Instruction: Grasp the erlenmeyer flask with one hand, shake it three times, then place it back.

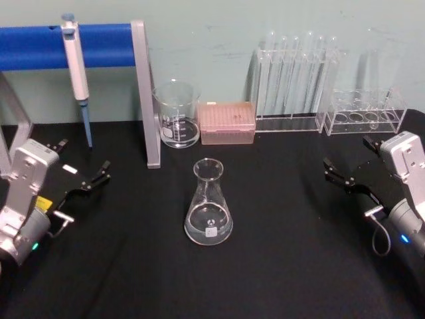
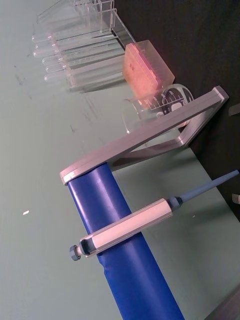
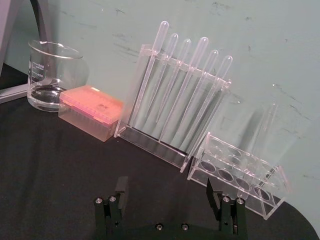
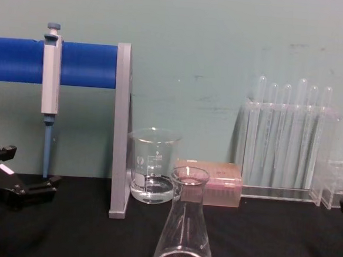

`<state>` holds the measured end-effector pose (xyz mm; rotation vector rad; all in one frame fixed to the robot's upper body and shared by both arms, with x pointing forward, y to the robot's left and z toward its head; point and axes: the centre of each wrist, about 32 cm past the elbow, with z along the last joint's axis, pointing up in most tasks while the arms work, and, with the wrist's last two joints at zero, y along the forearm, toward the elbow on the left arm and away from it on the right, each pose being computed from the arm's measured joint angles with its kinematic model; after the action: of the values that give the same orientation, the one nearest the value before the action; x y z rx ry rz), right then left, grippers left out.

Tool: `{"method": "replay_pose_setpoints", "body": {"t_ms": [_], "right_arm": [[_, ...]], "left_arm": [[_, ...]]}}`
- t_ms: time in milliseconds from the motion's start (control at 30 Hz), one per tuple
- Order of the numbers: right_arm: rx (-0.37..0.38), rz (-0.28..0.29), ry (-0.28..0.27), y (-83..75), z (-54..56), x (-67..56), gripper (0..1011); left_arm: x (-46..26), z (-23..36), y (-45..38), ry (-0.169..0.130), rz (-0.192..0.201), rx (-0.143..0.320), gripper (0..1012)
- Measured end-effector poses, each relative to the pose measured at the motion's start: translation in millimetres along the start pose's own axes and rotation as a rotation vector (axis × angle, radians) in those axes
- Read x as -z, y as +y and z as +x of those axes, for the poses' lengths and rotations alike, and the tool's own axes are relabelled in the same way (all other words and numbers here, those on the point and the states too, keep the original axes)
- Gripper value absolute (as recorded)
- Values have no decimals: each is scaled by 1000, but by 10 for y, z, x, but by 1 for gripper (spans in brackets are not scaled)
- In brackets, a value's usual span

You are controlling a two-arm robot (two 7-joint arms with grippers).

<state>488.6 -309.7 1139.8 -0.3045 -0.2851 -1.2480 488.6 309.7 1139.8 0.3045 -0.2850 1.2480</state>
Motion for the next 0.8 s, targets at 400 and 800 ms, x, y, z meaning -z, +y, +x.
{"method": "replay_pose_setpoints", "body": {"t_ms": [400,800], "right_arm": [[0,0,0,0,0,0,1000],[0,0,0,0,0,0,1000]], "left_arm": [[0,0,0,0,0,0,1001],[0,0,0,0,0,0,1001]]}}
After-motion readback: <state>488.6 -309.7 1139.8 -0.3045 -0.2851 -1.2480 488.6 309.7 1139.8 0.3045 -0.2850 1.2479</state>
